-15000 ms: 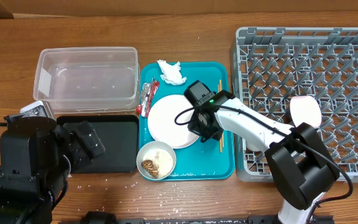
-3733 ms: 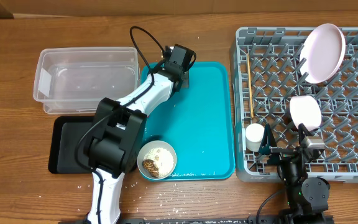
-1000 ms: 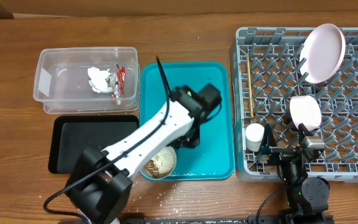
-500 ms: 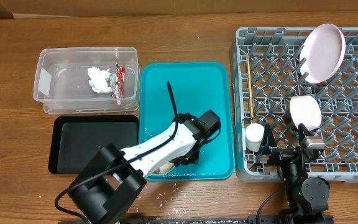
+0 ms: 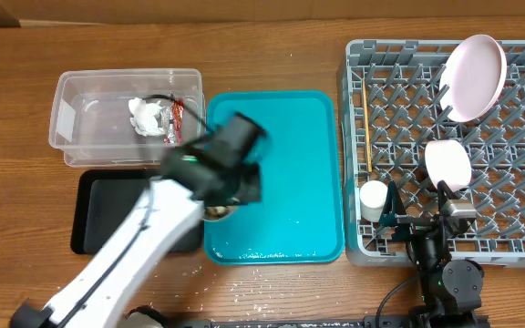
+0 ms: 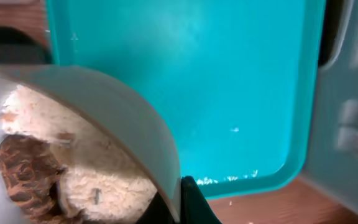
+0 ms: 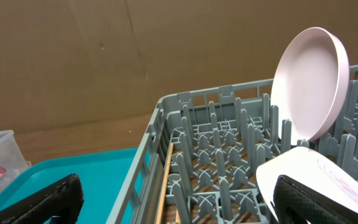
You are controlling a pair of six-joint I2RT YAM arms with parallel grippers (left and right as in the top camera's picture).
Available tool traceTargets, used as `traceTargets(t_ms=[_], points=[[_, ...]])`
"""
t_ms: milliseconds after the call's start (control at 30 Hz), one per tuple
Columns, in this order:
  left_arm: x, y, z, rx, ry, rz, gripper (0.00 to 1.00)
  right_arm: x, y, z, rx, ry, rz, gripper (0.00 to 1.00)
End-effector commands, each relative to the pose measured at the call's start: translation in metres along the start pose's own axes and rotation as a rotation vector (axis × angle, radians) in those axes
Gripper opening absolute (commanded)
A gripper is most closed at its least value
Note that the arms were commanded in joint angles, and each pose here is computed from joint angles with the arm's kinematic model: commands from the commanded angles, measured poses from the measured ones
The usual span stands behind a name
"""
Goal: Sort waste into correct bins and load items into the dishwasher
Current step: 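Grasp the food-scrap bowl with the left gripper, move over black tray, then tip the food-scrap bowl to empty scraps onto the black tray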
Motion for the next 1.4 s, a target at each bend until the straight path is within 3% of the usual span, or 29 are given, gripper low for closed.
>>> traceTargets(t_ms=[0, 167, 433, 633, 967, 1100, 1167, 1233, 1367], points=[[0.036, 0.014, -0.006, 0.167, -0.284, 0.004, 0.04, -0.001, -0.002, 0.000, -0.003, -0.006, 0.001, 1.00], [0.101, 0.030, 0.006, 0.169, -0.709, -0.031, 0.04, -0.001, -0.002, 0.000, -0.003, -0.006, 0.001, 1.00], [0.190, 0.014, 0.010, -0.185, -1.090, -0.133, 0.04, -0.001, -0.002, 0.000, -0.003, -0.006, 0.001, 1.00], [0.210, 0.000, 0.014, -0.300, -1.126, -0.178, 0.04, -0.001, -0.002, 0.000, -0.003, -0.006, 0.001, 1.00], [0.215, -0.001, 0.022, -0.329, -1.065, -0.128, 0.04, -0.001, -0.002, 0.000, -0.003, -0.006, 0.001, 1.00], [0.214, 0.001, 0.018, -0.347, -1.119, -0.139, 0.04, -0.001, -0.002, 0.000, -0.003, -0.006, 0.001, 1.00], [0.214, 0.004, 0.015, -0.430, -1.134, -0.043, 0.04, -0.001, -0.002, 0.000, -0.003, -0.006, 0.001, 1.00], [0.217, 0.009, 0.017, -0.355, -1.141, -0.158, 0.04, -0.001, -0.002, 0.000, -0.003, -0.006, 0.001, 1.00], [0.208, 0.005, 0.018, -0.321, -1.162, -0.144, 0.04, -0.001, -0.002, 0.000, -0.003, -0.006, 0.001, 1.00]])
Point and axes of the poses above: each gripper's point midway between its finger pads, its own z axis out along the fingers, its own x axis along the line the jaws close on, y = z × x, the point moved 9 cm from there along -z, back along the fingers, and after that the axes turned 11 degrees about -z, right-handed, at the moved point
